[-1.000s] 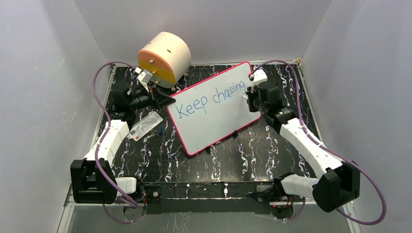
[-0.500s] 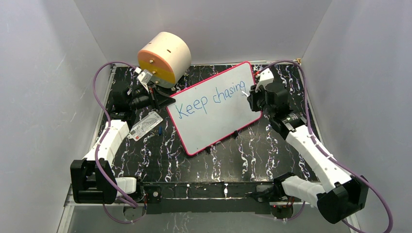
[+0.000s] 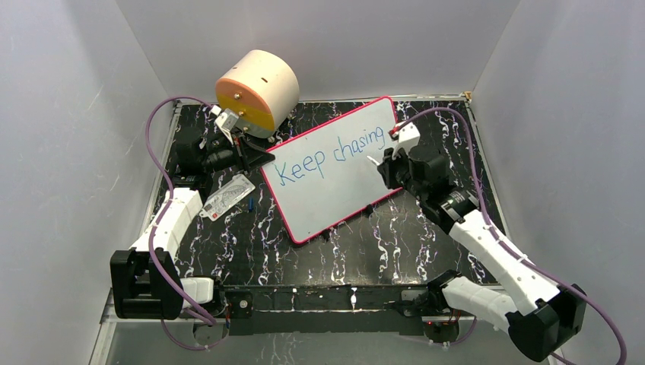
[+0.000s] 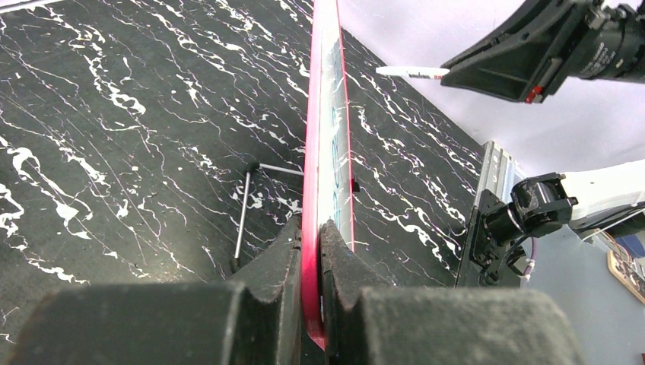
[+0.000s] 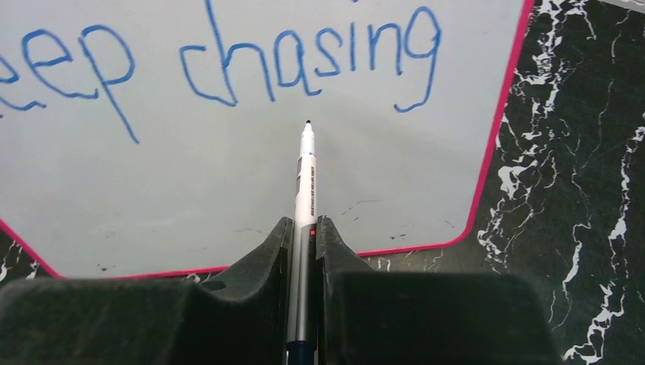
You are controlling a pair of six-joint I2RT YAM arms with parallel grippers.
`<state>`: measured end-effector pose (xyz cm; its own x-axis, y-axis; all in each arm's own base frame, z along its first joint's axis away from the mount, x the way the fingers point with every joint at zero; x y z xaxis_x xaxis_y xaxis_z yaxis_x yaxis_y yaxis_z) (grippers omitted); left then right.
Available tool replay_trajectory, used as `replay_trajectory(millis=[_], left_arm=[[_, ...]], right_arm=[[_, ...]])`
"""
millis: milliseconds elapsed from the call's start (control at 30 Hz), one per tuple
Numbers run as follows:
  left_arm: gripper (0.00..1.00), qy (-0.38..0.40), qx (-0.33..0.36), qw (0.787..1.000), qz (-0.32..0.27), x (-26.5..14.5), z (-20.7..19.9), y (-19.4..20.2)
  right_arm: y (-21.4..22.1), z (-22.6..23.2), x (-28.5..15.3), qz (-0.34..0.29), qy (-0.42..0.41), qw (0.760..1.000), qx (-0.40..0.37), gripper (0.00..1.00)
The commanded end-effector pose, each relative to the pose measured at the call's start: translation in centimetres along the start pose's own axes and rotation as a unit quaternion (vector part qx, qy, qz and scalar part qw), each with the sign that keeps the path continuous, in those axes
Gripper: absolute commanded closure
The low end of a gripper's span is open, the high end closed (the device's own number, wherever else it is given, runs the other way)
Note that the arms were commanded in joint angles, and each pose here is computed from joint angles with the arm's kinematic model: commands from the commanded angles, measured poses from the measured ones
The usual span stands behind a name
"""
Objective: Write a sentence on the whiteboard
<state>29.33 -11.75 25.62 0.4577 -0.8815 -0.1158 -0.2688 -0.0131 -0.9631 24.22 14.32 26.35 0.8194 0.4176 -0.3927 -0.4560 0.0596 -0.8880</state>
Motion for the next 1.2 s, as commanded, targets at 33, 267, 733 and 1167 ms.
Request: replay_trajectory(millis=[33, 267, 733, 1167], left_arm=[[1.00, 0.001, 0.006, 1.000, 0.019, 0.6, -0.1, 1.9], [1.00, -0.004, 0.006, 1.000, 0.018, 0.6, -0.1, 2.0], [1.00, -0.008, 0.013, 1.000, 0.016, 0.5, -0.1, 2.0], [1.00, -0.004, 0.014, 1.000, 0.021, 0.8, -0.5, 2.3]], right_arm=[[0.8, 1.9, -0.8, -0.021, -0.002, 1.000, -0.001, 1.00], [3.0, 4.3, -1.7, -0.021, -0.019, 1.000, -0.011, 1.00], [6.2, 9.6, -2.6, -0.026, -0.013, 0.998, -0.053, 1.00], [9.0, 14.5, -3.6, -0.022, -0.030, 0.997, -0.075, 1.00]])
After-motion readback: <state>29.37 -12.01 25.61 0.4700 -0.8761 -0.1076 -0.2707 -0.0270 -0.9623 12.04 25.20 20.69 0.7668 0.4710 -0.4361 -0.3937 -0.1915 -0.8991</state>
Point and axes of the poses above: each gripper's point midway between its finger pads, its own x axis out along the fingers, its own z axis along the line the jaws close on, y = z × x, the point moved 6 cm from there along -x, back along the fingers, and after that the axes turned 12 degrees about x, right-handed, at the moved point
